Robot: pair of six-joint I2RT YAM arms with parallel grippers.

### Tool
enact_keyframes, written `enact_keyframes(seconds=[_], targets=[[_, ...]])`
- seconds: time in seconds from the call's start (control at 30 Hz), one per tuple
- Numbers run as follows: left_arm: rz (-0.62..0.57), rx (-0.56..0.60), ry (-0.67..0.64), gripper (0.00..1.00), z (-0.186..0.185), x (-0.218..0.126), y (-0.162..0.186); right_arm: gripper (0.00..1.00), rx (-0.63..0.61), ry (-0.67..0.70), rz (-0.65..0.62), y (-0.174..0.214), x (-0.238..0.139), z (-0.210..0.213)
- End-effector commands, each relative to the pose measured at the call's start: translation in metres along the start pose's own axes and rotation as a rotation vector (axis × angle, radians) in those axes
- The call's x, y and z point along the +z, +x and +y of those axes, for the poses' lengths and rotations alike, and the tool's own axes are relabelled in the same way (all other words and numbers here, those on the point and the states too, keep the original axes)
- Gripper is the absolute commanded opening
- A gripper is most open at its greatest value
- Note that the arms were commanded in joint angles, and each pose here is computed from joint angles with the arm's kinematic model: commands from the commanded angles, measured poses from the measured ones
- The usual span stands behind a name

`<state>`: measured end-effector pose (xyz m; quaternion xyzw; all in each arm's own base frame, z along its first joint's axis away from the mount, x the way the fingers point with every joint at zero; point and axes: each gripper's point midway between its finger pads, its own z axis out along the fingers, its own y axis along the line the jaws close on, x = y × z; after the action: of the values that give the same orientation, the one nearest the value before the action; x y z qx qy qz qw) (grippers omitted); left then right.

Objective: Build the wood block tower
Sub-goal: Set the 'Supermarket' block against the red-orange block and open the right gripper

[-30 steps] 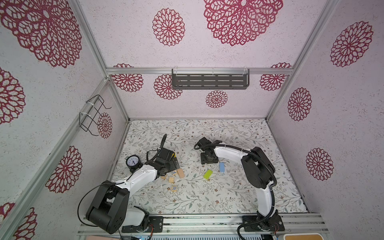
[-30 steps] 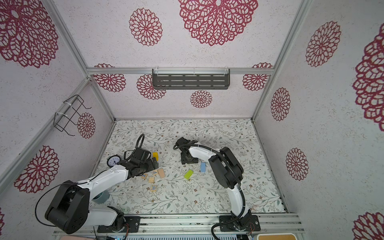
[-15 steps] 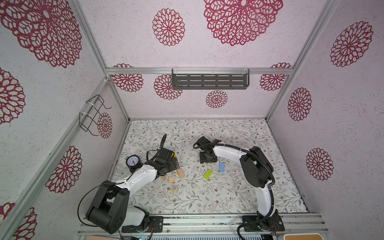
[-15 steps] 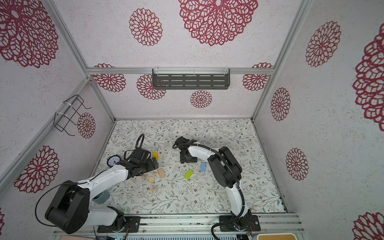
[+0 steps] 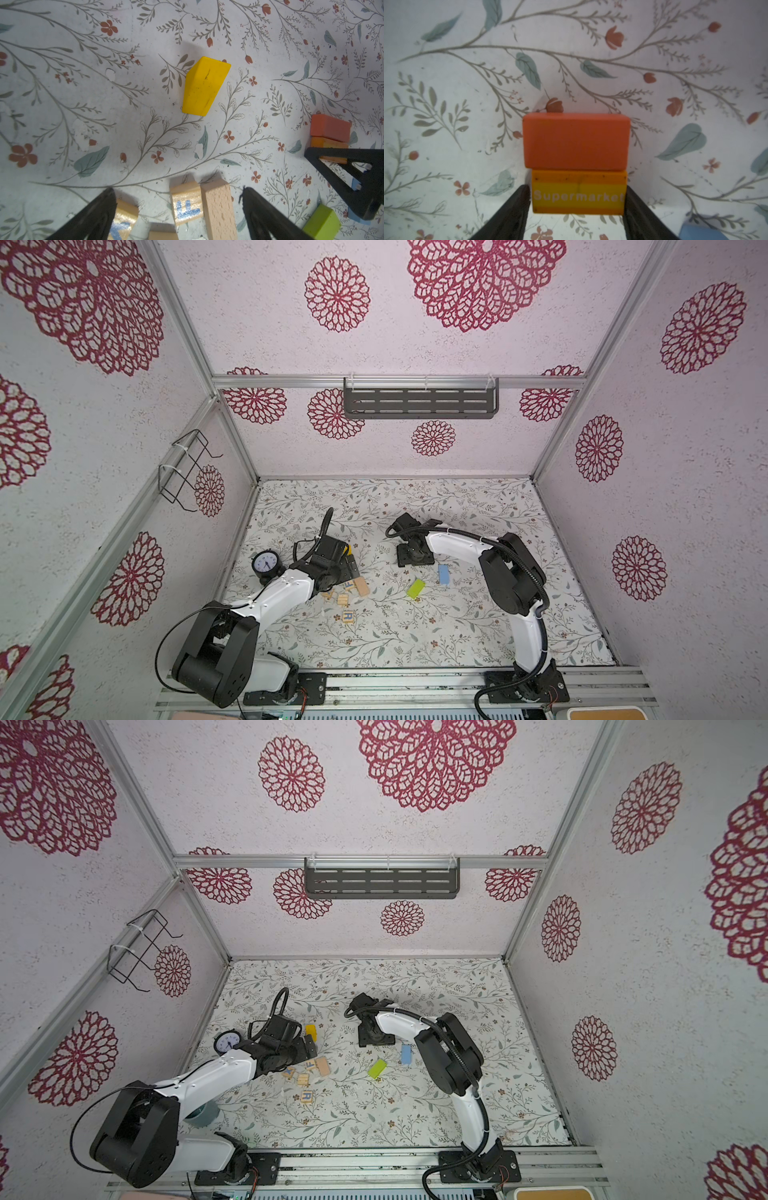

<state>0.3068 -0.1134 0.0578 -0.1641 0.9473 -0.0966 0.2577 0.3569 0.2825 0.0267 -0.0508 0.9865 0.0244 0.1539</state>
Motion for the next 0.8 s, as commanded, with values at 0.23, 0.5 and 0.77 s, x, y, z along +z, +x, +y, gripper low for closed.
enact_keyframes(seconds=[0.23,0.5,0.77], targets=[[-0.03,-0.005,0.018,0.97,-0.002,-0.012,-0.009,0.77,0.005,-0.015,-0.003,-0.004,-0.005,0.002],[-0.008,-0.021,-0.023,0.97,0.008,-0.02,0.0,0.8,-0.01,-0.054,-0.048,-0.007,-0.024,0.002],[0.019,-0.045,-0.068,0.7,0.017,-0.025,0.01,0.8,-0.051,-0.119,-0.137,-0.02,-0.059,0.005]])
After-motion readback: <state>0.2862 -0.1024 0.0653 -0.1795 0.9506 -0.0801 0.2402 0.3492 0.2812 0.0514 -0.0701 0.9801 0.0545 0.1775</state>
